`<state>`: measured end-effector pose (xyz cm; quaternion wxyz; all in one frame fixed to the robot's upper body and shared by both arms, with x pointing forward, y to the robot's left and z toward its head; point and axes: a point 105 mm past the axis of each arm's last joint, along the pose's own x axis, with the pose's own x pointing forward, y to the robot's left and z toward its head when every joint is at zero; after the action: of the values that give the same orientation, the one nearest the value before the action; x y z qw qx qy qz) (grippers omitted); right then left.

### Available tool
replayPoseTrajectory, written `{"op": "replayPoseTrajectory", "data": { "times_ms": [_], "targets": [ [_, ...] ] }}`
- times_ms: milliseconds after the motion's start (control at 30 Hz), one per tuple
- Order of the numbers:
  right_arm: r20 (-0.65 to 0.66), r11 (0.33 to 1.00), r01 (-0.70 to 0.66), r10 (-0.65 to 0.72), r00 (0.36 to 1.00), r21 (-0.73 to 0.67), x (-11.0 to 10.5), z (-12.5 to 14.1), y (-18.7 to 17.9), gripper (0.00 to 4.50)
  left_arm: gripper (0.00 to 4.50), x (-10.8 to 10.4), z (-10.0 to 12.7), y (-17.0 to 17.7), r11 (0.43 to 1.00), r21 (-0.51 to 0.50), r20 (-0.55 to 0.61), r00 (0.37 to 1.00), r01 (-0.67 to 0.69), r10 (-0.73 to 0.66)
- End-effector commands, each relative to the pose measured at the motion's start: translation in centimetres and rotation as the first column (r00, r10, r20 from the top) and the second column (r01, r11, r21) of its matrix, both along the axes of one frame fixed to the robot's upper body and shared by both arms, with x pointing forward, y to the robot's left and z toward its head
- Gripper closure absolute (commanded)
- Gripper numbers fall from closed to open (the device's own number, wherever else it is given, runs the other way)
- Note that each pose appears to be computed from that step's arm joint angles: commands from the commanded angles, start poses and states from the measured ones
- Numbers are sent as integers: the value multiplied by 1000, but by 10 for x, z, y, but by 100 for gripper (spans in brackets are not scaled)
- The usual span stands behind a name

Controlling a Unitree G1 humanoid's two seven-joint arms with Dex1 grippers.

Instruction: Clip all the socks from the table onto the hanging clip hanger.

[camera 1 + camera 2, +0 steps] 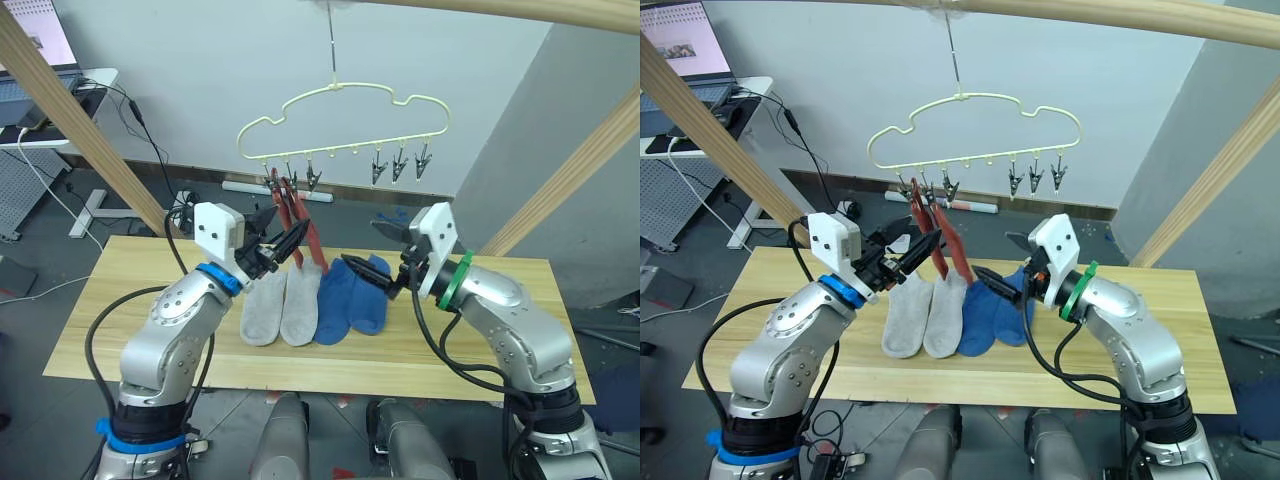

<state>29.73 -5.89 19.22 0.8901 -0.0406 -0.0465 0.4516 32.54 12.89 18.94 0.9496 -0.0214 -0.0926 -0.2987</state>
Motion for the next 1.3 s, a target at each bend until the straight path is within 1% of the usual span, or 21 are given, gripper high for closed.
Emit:
{"op": "replayPoseTrajectory", "data": {
  "times_ms": [33,200,400,567,700,1033,1300],
  "targets": [
    [80,998,-50,47,996,33,-15,25,3,0,177,9,11,-7,999,21,82,996,-26,24],
    [106,997,-59,53,993,50,-19,34,5,0,177,23,13,-16,998,21,119,991,-63,60],
    [118,996,-67,60,991,58,-22,39,8,0,177,41,11,-16,991,2,144,981,-132,131],
    [121,996,-56,47,992,67,-21,41,6,0,177,52,6,-20,990,0,148,979,-141,139],
    [115,996,-48,39,993,73,-19,40,6,0,177,61,9,-27,992,-21,151,981,-123,125],
    [110,996,-34,25,994,77,-18,39,5,0,177,71,16,-33,994,-30,173,979,-105,109],
    [105,997,-26,17,994,79,-16,39,4,0,177,73,22,-36,995,-25,196,975,-99,102]
  ]
}}
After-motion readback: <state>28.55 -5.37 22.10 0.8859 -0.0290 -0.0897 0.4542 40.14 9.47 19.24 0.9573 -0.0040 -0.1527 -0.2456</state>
